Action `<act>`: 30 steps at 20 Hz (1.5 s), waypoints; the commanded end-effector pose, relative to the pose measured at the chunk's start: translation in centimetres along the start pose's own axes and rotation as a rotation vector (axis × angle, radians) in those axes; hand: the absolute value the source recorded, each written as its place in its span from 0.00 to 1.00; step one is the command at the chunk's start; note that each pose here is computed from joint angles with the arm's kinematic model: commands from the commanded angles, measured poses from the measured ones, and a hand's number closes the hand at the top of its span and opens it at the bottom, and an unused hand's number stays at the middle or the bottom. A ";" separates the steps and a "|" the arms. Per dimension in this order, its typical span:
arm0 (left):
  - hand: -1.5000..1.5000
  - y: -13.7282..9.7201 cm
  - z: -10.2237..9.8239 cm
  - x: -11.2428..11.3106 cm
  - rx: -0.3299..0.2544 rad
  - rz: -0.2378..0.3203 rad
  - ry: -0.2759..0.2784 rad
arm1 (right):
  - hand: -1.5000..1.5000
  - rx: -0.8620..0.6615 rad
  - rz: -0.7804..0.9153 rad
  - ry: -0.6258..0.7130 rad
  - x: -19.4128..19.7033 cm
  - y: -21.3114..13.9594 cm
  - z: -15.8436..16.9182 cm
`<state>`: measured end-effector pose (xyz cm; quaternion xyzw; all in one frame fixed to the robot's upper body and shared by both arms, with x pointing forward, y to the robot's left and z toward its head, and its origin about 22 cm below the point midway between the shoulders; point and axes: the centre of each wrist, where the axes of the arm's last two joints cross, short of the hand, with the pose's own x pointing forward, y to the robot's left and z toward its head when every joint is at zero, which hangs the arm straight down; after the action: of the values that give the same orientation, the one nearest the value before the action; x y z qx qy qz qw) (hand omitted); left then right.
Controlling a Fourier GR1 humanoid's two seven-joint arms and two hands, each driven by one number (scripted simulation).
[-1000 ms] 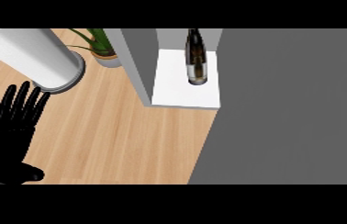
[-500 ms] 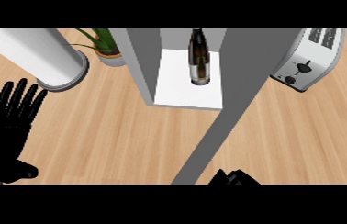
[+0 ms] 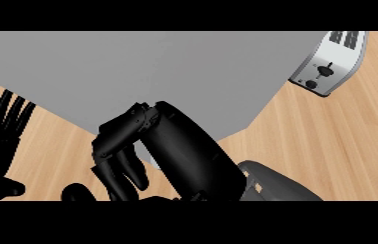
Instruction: Pick up the wine, place it into the cabinet and close the cabinet
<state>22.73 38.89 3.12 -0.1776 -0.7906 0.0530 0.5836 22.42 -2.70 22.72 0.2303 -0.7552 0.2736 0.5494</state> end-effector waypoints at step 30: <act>0.00 1.4 -0.7 -0.3 0.002 -0.006 -0.008 | 1.00 -0.179 -0.006 0.091 -9.4 -13.6 -6.6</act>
<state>23.54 40.04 2.57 -0.1759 -0.7934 0.0552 0.5802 34.67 -3.06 18.93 0.2511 -0.7536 0.2638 0.5473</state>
